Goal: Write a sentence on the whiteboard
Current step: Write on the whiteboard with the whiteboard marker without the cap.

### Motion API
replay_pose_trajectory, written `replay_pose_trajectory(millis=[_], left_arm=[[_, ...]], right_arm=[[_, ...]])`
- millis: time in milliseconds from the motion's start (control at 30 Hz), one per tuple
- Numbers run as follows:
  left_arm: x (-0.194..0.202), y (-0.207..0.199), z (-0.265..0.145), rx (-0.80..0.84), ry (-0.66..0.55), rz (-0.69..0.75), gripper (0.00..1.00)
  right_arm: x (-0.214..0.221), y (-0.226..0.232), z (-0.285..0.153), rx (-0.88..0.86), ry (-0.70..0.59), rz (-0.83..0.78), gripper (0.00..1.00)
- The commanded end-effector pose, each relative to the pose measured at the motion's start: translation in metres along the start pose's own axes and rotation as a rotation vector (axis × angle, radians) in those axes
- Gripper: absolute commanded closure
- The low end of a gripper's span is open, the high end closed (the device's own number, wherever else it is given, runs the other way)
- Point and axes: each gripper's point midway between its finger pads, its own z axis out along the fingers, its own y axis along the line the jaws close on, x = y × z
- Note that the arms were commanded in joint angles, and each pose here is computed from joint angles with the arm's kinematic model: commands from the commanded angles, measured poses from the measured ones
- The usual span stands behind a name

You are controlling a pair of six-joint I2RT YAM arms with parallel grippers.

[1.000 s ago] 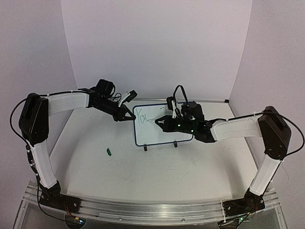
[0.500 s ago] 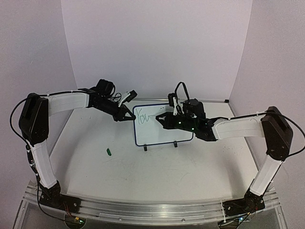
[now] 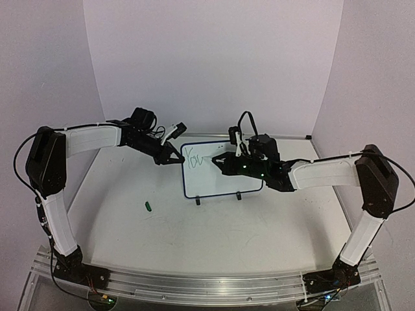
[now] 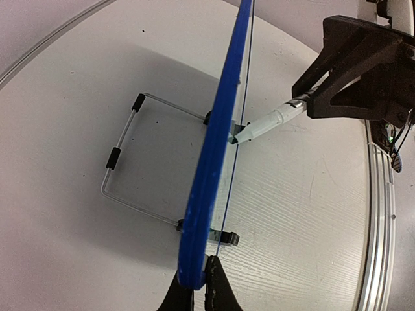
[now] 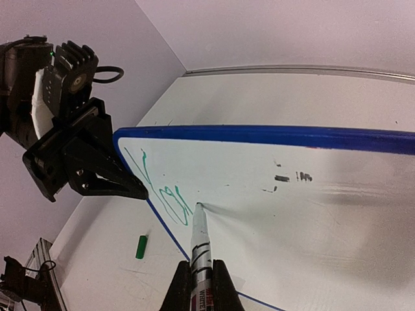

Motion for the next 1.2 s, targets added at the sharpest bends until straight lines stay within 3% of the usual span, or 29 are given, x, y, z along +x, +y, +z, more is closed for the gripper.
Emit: replay_pose_trajectory(millis=[0, 867, 1167], left_arm=[[0.007, 0.018, -0.011, -0.124, 0.045, 0.039, 1.0], [0.006, 0.018, -0.013, -0.127, 0.045, 0.041, 1.0], [0.007, 0.018, -0.012, -0.129, 0.047, 0.042, 1.0]], right_arm=[[-0.014, -0.001, -0.003, 0.004, -0.047, -0.002, 1.0], [0.017, -0.014, 0.002, 0.022, 0.023, 0.029, 1.0], [0.003, -0.01, -0.007, 0.028, -0.014, 0.012, 1.0]])
